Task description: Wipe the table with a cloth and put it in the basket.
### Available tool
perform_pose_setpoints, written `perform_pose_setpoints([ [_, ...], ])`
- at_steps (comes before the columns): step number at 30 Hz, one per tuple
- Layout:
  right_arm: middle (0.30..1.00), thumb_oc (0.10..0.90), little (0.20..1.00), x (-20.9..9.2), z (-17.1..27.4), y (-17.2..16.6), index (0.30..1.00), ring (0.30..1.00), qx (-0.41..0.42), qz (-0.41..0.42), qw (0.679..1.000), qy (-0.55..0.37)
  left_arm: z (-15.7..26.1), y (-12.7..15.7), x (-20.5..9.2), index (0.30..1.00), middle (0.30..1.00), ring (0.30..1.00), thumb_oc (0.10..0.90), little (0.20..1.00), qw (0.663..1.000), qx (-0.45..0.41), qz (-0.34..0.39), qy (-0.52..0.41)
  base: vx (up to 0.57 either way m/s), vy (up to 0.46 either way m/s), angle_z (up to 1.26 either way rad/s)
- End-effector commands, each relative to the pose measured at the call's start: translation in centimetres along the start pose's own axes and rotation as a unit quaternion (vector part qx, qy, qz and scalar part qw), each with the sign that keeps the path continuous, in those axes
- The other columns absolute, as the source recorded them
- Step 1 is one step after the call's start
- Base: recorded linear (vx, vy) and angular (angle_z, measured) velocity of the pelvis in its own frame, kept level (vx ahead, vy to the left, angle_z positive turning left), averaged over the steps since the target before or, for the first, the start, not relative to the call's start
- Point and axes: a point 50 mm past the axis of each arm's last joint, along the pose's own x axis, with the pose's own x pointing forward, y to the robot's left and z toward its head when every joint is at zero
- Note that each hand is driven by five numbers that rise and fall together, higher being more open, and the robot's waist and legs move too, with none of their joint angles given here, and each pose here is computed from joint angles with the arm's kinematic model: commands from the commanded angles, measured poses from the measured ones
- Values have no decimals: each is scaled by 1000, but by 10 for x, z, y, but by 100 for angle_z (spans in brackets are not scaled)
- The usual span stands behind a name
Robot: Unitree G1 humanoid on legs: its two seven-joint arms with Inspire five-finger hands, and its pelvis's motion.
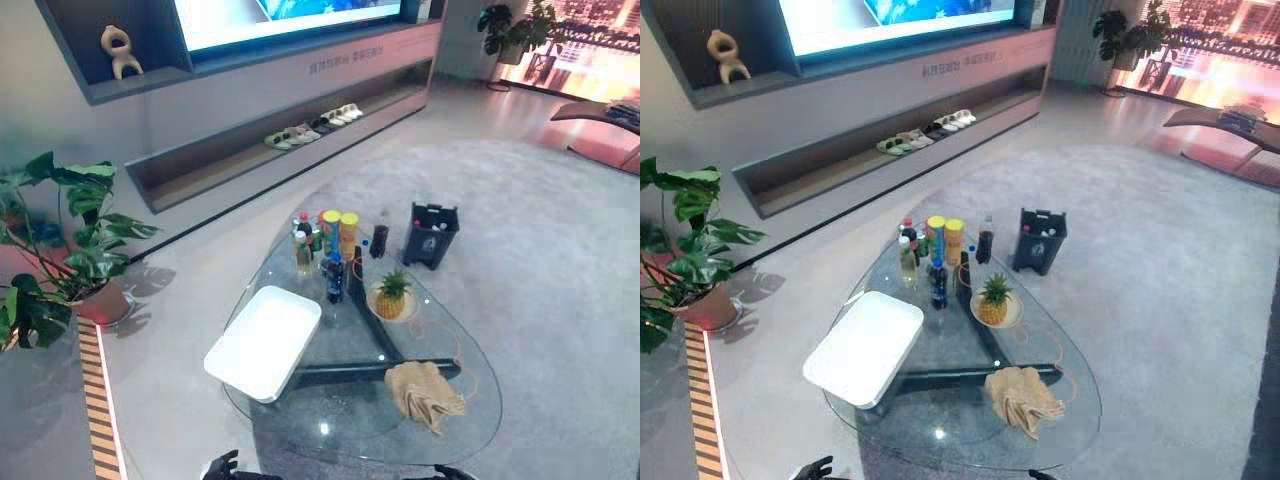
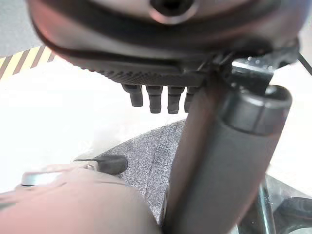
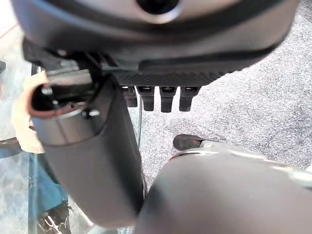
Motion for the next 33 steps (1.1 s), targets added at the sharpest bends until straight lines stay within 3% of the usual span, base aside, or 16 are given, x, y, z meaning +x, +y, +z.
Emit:
perform_pose_setpoints([
  [1, 900, 800, 900, 1, 10, -4, 900, 900, -36, -8, 999, 1, 33, -3, 6, 900, 900, 900, 800, 900, 999, -1, 7, -41, -347, 116, -46],
  [26, 900, 800, 900, 1, 11, -3, 900, 900, -43, -11, 999, -4, 31, -7, 5, 900, 900, 900, 800, 900, 999, 0, -11, -42, 0, 0, 0],
  [33, 900, 800, 900, 1, 30, 0, 900, 900, -77, -11, 995, -66, 35, -7, 6, 900, 900, 900, 800, 900, 999, -2, -12, -50, 0, 0, 0],
])
